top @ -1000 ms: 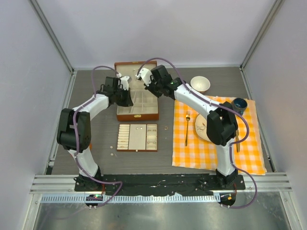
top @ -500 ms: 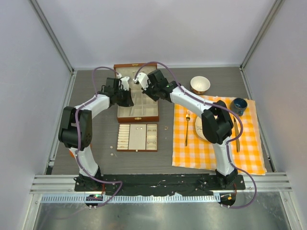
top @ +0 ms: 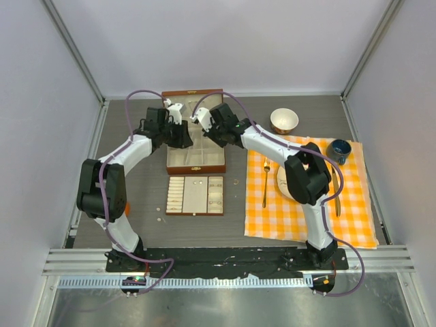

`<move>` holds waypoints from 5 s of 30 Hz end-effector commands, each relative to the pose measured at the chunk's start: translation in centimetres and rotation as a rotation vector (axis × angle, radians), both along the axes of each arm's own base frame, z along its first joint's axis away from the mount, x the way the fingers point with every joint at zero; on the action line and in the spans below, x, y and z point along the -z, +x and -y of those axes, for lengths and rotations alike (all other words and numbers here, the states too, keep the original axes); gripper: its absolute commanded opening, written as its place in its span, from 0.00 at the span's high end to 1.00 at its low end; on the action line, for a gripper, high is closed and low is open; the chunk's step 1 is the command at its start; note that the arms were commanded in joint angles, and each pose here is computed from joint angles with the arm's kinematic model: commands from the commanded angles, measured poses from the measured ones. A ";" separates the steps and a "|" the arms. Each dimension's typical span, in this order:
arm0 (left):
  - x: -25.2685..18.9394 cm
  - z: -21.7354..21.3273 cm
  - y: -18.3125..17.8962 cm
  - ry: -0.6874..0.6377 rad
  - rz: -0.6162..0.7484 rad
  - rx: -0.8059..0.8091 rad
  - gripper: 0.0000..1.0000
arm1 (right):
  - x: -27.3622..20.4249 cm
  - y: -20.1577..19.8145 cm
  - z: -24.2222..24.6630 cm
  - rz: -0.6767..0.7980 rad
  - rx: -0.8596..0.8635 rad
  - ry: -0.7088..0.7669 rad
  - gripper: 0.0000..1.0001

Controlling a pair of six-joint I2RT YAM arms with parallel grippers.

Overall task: Organize the mixed jewelry
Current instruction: Place the jewelry in the jewelry box.

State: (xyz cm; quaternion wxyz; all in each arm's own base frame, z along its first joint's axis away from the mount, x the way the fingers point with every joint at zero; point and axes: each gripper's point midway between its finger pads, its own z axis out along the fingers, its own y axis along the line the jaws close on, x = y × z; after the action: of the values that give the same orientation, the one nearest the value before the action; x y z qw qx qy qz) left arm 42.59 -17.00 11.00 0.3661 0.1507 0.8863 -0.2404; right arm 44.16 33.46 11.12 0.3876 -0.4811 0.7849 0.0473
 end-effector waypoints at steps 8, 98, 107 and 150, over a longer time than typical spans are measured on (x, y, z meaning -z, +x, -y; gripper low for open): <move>-5.9 1.2 1.1 -0.058 0.136 0.065 0.56 | -4.6 2.3 -0.3 0.134 0.044 0.031 0.92; -5.9 0.0 6.7 0.321 0.755 0.349 0.49 | -9.4 7.4 1.4 0.189 0.262 0.147 0.74; -5.2 0.1 8.3 0.378 0.854 0.378 0.51 | -9.2 8.0 3.0 0.054 0.306 0.287 0.74; -0.9 -0.9 12.9 0.661 0.996 0.405 0.69 | -8.8 5.4 1.2 -0.106 0.250 0.405 0.74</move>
State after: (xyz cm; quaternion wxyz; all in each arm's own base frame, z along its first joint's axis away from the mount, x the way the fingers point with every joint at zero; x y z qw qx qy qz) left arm 54.89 -16.21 11.29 0.5995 0.5169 0.6082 0.0593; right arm 50.16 32.01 14.63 0.3963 -0.2930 0.8550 0.1613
